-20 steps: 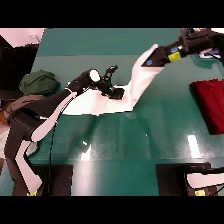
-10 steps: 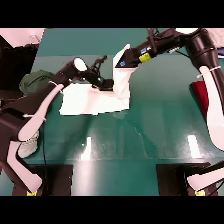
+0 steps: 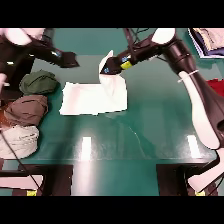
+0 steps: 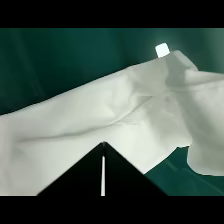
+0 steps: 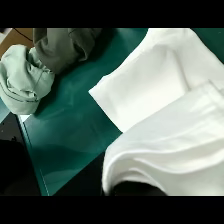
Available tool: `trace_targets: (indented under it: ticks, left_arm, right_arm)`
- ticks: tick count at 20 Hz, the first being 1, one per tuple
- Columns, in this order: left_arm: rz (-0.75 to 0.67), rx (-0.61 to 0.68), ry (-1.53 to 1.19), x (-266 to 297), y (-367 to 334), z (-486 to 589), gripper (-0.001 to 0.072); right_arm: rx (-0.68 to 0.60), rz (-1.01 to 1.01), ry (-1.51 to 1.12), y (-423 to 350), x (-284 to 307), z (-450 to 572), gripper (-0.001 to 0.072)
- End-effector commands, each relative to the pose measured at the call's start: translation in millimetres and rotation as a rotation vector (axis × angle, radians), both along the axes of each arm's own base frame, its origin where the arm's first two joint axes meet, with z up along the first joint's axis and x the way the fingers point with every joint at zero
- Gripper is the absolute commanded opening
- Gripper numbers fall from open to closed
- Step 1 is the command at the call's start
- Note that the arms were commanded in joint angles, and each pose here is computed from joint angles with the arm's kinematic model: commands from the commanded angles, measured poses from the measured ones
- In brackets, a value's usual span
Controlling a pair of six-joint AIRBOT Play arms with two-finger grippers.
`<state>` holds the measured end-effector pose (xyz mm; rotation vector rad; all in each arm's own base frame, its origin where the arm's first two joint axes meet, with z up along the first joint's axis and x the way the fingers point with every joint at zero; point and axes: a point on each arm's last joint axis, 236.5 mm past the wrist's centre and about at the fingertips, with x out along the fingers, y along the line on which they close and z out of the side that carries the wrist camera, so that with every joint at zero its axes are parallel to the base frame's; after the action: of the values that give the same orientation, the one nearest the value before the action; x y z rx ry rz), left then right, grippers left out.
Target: Fold the shirts.
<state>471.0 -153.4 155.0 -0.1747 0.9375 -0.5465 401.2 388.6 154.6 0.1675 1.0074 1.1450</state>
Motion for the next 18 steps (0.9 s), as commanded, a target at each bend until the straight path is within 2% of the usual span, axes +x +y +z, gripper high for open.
trace_targets:
  ticks: [1,3,7,8,9,10,12,13,14,18]
  left_arm:
    - [0.078,0.044,-0.05,-18,53,38,0.0028]
    - [0.098,0.047,-0.06,-25,65,48,0.0028]
    - [0.096,0.054,-0.052,-29,66,48,0.0028]
    - [0.098,0.053,-0.052,-29,66,48,0.0028]
    - [0.102,0.05,-0.048,-29,66,48,0.0027]
    - [0.1,0.051,-0.046,-29,66,48,0.0028]
    - [0.093,0.053,-0.032,-33,66,46,0.0028]
    - [0.088,0.054,-0.023,-35,65,44,0.0028]
    - [0.081,0.057,-0.01,-38,65,43,0.0028]
    - [0.068,0.06,0.015,-42,63,37,0.0028]
  right_arm:
    - [0.009,0.03,-0.004,38,0,-25,0.0014]
    - [0.019,0.045,-0.016,64,-1,-48,0.0015]
    - [0.188,0.024,-0.05,128,5,-68,0.003]
    - [0.227,0.005,-0.081,141,10,-70,0.0236]
    - [0.279,-0.035,-0.087,151,16,-65,0.0474]
    - [0.327,-0.076,-0.077,159,21,-60,0.0527]
    - [0.342,-0.039,-0.053,157,12,-52,0.0529]
    - [0.306,0.024,-0.048,145,3,-53,0.0526]
    - [0.258,0.067,-0.031,126,-1,-57,0.0501]
    - [0.034,0.07,0.118,11,-3,-92,0.0484]
